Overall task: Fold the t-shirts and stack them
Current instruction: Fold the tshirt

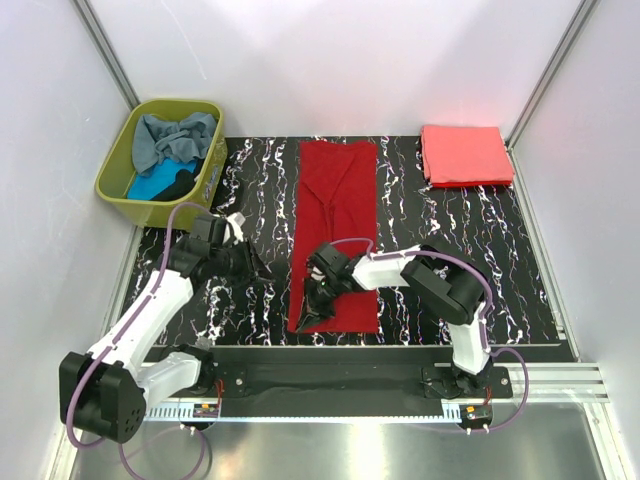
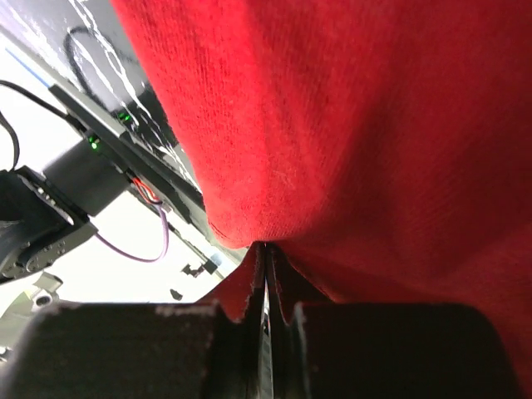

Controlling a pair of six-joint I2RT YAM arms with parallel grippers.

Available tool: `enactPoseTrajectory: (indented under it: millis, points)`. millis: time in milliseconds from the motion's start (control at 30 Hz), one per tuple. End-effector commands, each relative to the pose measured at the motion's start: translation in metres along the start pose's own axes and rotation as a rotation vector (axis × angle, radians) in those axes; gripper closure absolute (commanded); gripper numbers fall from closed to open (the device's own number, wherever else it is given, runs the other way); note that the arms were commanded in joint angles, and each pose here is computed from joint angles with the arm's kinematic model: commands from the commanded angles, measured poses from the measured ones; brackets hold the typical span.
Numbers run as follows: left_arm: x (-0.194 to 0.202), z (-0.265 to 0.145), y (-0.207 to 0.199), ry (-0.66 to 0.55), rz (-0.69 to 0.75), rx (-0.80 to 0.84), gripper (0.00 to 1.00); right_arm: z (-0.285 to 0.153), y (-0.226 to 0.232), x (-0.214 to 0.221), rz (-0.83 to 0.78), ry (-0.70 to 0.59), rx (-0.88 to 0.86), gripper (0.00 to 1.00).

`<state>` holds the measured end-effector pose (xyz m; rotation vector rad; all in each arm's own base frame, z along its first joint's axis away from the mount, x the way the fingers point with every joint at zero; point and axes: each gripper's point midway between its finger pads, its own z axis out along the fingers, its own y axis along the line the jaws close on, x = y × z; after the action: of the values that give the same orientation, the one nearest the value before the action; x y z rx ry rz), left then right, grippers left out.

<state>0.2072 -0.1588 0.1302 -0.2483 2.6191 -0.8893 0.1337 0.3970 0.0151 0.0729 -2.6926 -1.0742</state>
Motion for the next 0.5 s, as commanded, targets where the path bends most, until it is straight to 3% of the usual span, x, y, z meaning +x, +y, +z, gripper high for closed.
enactPoseTrajectory:
  millis: [0,133,467]
  points:
    - [0.009,0.006,0.000,0.054,0.011,0.030,0.70,-0.004,-0.007,0.008,0.001,-0.017,0.015,0.95]
    - [0.025,0.025,0.004,0.144,0.014,0.030,0.70,-0.012,-0.004,0.013,-0.001,-0.028,0.005,0.94]
    - [0.038,0.048,-0.016,0.211,0.020,0.115,0.71,-0.055,0.025,0.013,-0.042,-0.117,-0.040,0.91]
